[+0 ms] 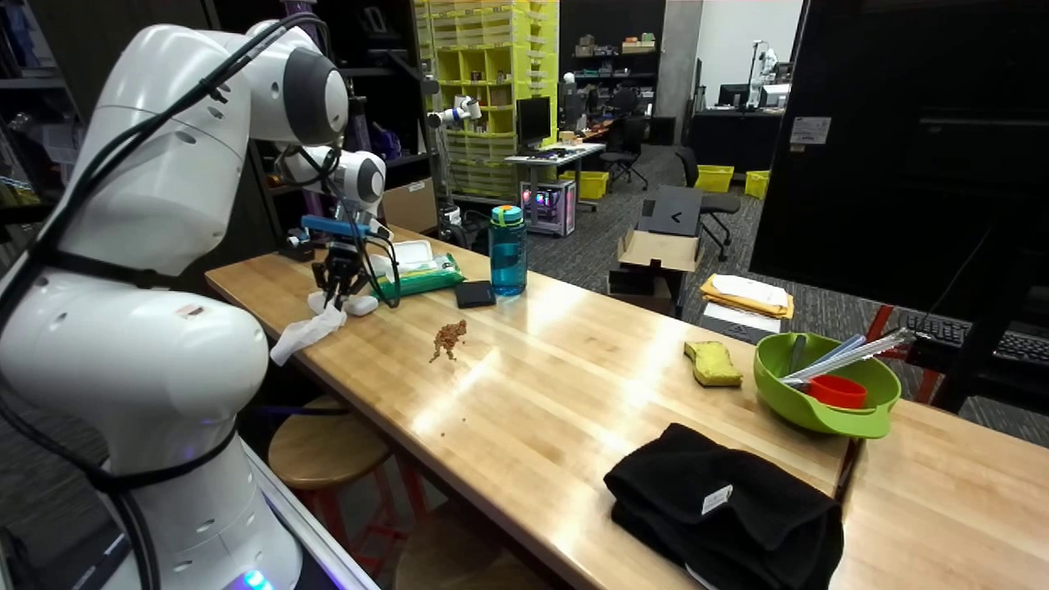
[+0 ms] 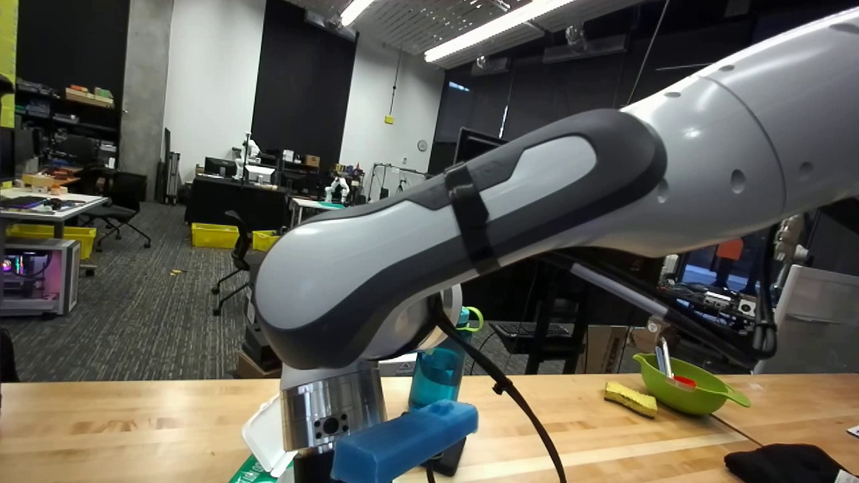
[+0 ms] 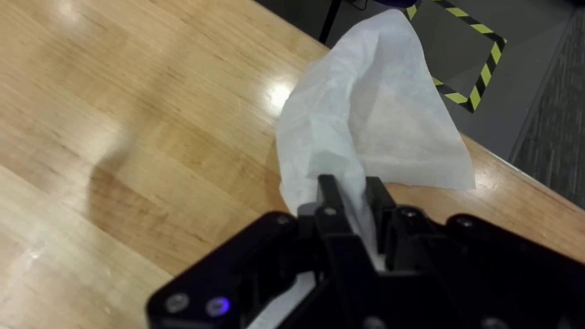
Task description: Put the tissue in the green bowl
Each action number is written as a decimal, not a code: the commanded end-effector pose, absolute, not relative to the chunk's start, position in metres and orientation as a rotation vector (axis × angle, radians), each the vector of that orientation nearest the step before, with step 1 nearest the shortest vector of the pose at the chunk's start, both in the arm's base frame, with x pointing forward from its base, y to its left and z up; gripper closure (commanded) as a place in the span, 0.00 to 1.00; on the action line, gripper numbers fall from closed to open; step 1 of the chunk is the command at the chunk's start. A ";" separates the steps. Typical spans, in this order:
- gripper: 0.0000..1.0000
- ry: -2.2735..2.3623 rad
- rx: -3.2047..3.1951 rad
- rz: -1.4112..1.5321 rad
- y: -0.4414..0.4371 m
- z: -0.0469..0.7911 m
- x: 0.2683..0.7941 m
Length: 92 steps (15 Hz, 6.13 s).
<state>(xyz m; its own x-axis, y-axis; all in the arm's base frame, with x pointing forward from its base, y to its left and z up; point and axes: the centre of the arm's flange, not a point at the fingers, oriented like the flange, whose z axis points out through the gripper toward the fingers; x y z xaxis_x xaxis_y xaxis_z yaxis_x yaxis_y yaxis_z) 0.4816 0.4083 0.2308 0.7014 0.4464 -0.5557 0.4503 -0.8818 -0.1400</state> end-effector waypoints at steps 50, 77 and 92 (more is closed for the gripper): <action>1.00 0.019 3.056 0.025 0.003 0.452 0.389; 1.00 -0.387 3.111 0.298 -0.197 0.538 0.468; 1.00 -0.556 3.122 0.283 -0.261 0.556 0.528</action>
